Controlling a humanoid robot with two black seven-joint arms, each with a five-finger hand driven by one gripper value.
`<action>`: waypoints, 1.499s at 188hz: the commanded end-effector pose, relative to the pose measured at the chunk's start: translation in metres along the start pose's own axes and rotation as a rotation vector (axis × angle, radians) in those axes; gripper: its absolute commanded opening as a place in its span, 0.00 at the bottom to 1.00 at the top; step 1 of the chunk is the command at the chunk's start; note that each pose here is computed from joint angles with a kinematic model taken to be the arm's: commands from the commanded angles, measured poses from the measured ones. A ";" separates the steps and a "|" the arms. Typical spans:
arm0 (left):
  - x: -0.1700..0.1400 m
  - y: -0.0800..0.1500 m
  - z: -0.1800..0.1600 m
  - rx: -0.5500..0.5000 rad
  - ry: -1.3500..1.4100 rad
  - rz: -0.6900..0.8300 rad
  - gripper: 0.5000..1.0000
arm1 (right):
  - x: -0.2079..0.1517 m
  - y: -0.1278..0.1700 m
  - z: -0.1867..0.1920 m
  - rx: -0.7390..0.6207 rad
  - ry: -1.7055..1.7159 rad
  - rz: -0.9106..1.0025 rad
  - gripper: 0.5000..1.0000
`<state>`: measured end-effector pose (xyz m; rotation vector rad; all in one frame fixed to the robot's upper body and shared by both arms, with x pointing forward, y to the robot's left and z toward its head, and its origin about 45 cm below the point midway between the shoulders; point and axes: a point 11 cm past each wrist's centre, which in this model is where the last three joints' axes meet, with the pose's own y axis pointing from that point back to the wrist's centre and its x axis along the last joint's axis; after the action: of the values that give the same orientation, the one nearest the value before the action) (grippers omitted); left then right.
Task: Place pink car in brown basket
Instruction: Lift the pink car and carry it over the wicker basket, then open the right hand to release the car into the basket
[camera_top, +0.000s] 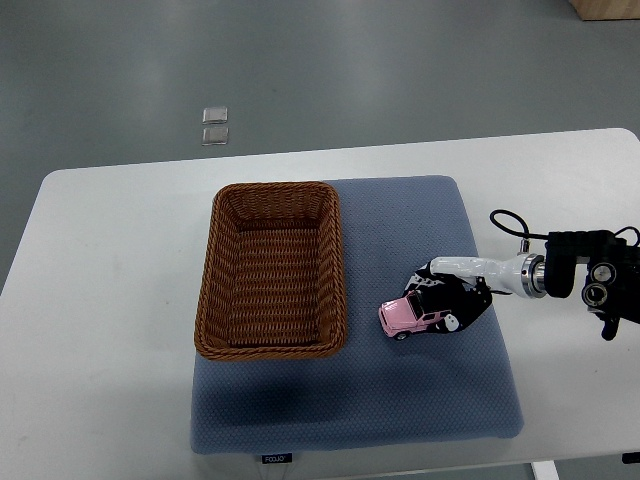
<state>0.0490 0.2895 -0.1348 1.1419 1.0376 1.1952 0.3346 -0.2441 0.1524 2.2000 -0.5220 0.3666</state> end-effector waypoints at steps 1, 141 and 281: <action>0.000 0.000 0.000 -0.001 0.000 0.001 1.00 | 0.009 0.004 -0.001 -0.001 0.017 0.014 0.00; 0.000 0.000 0.000 0.000 -0.001 -0.001 1.00 | 0.128 -0.007 -0.145 0.151 0.215 0.126 0.00; 0.000 0.000 0.000 0.000 0.002 -0.001 1.00 | 0.050 -0.131 -0.159 0.096 0.181 0.043 0.38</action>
<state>0.0491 0.2895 -0.1348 1.1406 1.0389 1.1965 0.4290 -0.0530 0.1907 2.2252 -0.4419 0.6299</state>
